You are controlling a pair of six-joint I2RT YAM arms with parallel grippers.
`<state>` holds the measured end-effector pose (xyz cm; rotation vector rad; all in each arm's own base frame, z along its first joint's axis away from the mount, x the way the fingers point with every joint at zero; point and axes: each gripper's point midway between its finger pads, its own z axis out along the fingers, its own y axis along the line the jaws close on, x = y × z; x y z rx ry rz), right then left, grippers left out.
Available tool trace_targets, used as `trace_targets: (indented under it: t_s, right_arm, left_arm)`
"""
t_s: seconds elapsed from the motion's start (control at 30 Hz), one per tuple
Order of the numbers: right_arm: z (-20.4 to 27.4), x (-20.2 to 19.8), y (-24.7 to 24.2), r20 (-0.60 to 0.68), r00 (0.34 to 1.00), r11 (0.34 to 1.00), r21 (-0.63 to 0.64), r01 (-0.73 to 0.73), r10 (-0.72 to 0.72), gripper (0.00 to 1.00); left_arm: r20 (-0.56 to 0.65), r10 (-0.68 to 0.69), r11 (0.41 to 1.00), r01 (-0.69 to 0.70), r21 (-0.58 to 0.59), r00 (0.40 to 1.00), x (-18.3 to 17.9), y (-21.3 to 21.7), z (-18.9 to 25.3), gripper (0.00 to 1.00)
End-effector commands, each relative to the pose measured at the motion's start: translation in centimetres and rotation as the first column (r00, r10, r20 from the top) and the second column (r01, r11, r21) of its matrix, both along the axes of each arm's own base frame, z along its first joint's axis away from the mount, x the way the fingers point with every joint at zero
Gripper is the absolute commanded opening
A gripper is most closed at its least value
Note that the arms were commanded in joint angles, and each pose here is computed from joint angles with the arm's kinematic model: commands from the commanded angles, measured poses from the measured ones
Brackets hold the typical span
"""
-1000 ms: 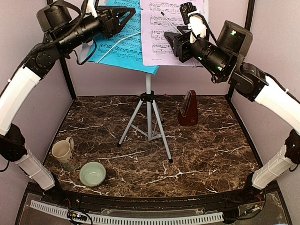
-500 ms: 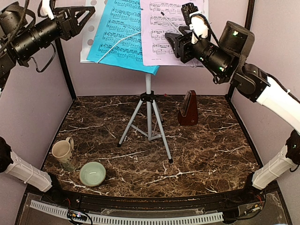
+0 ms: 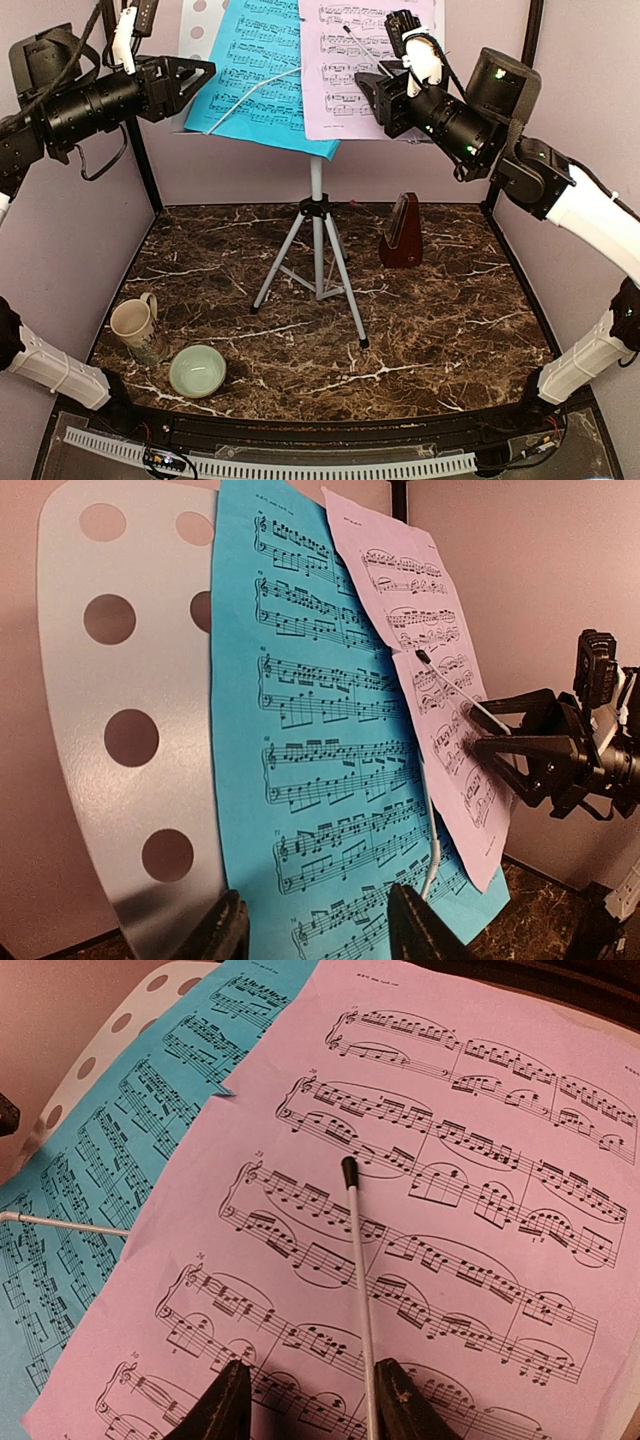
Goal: Set up the instrument practice props
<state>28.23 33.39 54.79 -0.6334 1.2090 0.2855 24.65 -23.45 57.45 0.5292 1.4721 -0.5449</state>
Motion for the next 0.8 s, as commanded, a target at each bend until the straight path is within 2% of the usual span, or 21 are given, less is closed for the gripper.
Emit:
trace_targets:
  t_s: [0.0,0.3,0.77]
  right_arm:
    - [1.2,-0.2,-0.8,0.027,1.000,0.999,0.038,0.014,-0.015,0.42]
    - [0.9,-0.1,-0.6,0.023,1.000,0.999,0.030,0.017,-0.018,0.38]
    - [1.0,0.0,-0.5,0.028,0.999,0.999,0.033,0.016,-0.017,0.36]
  left_arm:
    - [-0.076,0.020,0.997,-0.026,-0.076,0.997,-1.4,2.4,-0.4,0.49]
    - [-0.191,0.069,0.994,-0.083,-0.068,0.979,-1.3,3.5,-3.2,0.48]
    - [-0.261,0.096,0.994,-0.104,-0.018,0.961,0.3,2.1,-5.6,0.48]
